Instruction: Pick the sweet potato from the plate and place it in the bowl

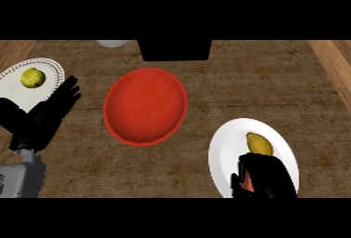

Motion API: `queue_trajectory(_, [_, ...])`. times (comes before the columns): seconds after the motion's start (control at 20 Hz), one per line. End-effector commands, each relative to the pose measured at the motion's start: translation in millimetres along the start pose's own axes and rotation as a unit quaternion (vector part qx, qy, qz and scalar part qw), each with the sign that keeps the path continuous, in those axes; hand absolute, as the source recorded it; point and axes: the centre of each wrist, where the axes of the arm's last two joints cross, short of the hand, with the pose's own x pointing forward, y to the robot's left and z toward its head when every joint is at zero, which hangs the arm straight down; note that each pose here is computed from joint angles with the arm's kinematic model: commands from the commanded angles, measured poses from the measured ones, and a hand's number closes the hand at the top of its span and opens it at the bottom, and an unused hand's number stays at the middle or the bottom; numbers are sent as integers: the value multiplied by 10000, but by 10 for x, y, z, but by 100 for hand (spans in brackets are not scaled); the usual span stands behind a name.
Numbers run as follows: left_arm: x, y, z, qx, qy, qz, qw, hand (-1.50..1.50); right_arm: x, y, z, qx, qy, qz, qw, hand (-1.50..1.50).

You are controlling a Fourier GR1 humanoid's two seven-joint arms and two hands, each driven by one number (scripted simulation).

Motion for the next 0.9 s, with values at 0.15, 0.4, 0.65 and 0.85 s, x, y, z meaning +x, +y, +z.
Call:
queue_trajectory(0.15, [-151,-77,89,-105,32,42,9999,0,321,-665,780,-567,25,-51,9984,150])
queue_trajectory(0.4, [-4,-209,-89,-57,25,-77,10000,0,483,-997,1145,-910,-171,211,9955,150])
queue_trajectory(0.65, [110,6,-103,-140,-52,-21,9999,0,790,-1135,1335,-1140,-414,450,9916,150])
queue_trajectory(0.85, [168,57,-71,-68,-55,-80,9999,0,938,-1082,1203,-1115,-674,-226,9912,150])
